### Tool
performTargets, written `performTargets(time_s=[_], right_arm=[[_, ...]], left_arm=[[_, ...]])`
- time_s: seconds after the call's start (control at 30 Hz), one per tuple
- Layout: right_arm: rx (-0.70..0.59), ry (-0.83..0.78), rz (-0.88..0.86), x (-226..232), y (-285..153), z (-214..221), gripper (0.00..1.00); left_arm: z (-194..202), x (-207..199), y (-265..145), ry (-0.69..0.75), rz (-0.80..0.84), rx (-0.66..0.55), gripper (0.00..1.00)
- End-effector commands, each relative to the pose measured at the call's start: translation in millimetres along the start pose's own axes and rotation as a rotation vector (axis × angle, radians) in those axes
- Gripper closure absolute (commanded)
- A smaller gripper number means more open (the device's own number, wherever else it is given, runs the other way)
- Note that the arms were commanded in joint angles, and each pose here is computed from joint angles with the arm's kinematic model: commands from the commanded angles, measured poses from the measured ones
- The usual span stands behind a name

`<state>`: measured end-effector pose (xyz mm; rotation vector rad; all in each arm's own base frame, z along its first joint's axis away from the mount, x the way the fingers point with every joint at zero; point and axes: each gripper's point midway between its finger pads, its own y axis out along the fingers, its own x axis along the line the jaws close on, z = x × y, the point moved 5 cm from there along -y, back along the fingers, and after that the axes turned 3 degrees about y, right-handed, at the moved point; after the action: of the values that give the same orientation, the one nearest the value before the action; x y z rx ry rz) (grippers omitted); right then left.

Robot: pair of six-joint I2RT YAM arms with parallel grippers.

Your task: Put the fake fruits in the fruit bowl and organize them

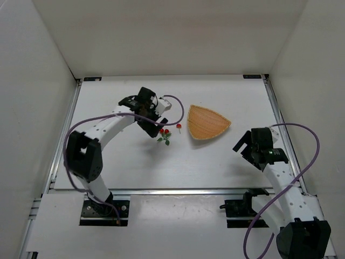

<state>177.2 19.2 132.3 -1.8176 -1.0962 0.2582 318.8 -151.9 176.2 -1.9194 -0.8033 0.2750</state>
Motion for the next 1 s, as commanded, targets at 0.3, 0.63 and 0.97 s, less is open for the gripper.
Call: performTargets(time_s=[0.3, 0.63, 0.97], right_arm=[[-0.013, -0.103, -0.020, 23.3, -1.1, -7.2, 0.00], [-0.041, -0.111, 0.009, 21.3, -0.3, -12.6, 0.00], [-0.061, -0.131, 0.030, 18.0, 0.2, -15.5, 0.00]], left_arm=[[-27.1, -46.9, 74.0, -0.101, 0.245, 0.089, 0.06], [-9.6, -56.9, 105.5, -0.124, 0.231, 0.201, 0.39], [-8.1, -48.0, 117.1, -0.116, 0.166, 0.227, 0.90]])
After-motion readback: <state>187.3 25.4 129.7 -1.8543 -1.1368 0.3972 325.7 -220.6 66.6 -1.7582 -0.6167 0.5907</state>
